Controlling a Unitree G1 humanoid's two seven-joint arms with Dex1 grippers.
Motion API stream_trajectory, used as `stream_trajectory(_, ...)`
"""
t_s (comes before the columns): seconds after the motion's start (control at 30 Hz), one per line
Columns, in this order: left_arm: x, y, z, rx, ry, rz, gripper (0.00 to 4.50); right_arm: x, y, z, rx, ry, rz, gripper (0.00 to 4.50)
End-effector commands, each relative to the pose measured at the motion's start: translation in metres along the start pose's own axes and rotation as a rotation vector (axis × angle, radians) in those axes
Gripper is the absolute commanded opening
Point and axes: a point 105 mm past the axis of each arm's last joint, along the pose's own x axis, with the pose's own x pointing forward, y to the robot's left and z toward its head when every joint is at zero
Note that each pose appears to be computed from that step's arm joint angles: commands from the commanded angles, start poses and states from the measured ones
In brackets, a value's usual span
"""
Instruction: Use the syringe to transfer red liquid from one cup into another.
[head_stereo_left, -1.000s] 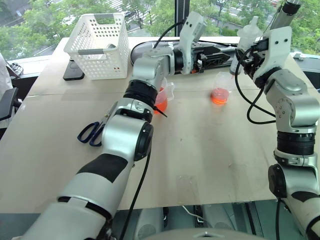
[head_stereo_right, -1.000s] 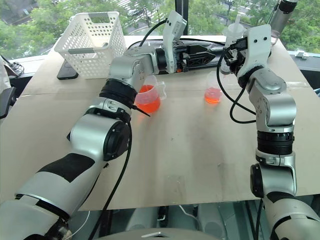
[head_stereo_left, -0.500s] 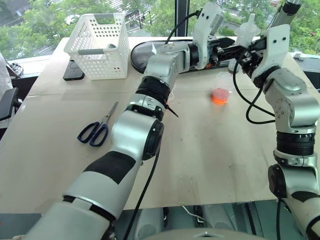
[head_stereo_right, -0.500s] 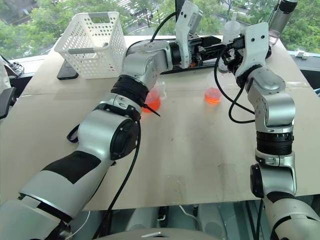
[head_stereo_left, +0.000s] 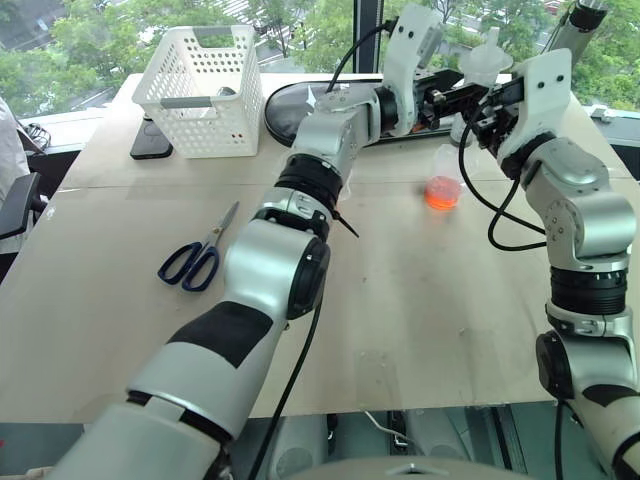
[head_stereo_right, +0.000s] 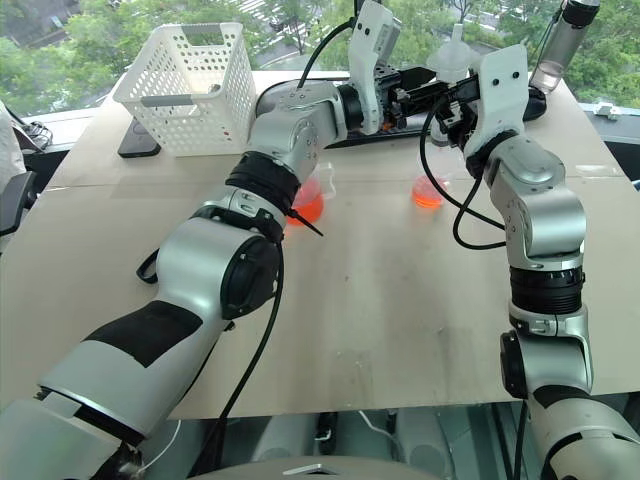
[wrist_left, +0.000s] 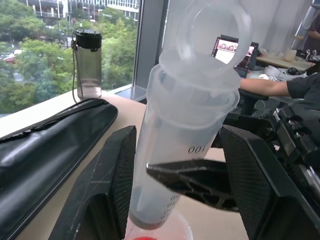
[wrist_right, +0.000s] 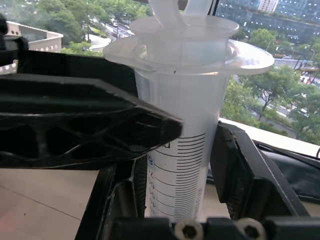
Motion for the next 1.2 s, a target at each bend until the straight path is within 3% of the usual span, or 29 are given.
stream_trajectory(0.03,0.008,-0.011,0.024,0.053,-0.052,-0.037,2.66,-0.006,0.003,0.021,-0.048,-0.072,0.012,1.39)
stream_trajectory(0.23,0.012,-0.011,0.016,0.057,-0.033,-0.025,2.66,-0.008,0.005,0.022,-0.064,-0.079,0.024,1.39)
stream_trajectory(0.37,0.013,-0.011,0.008,0.065,-0.015,-0.018,1.72,-0.009,0.006,0.023,-0.067,-0.081,0.024,1.39)
stream_trajectory(0.53,0.013,-0.010,0.004,0.057,-0.014,-0.011,1.69,-0.011,0.007,0.020,-0.055,-0.066,0.046,1.39)
stream_trajectory(0.6,0.012,-0.009,0.003,0.055,-0.015,-0.009,1.69,-0.012,0.004,0.020,-0.046,-0.066,0.042,2.53)
stream_trajectory(0.67,0.012,-0.008,0.003,0.056,-0.016,-0.006,1.64,-0.013,0.000,0.022,-0.047,-0.067,0.028,3.06)
stream_trajectory(0.7,0.012,-0.008,0.005,0.057,-0.016,-0.003,1.55,-0.013,-0.006,0.023,-0.055,-0.072,-0.001,3.80)
stream_trajectory(0.77,0.012,-0.007,0.007,0.064,-0.010,0.000,1.55,-0.015,-0.011,0.025,-0.063,-0.072,-0.018,4.41)
stream_trajectory(1.2,0.014,-0.005,0.002,0.053,0.025,0.019,1.55,-0.052,-0.015,0.029,-0.150,-0.068,0.054,4.50)
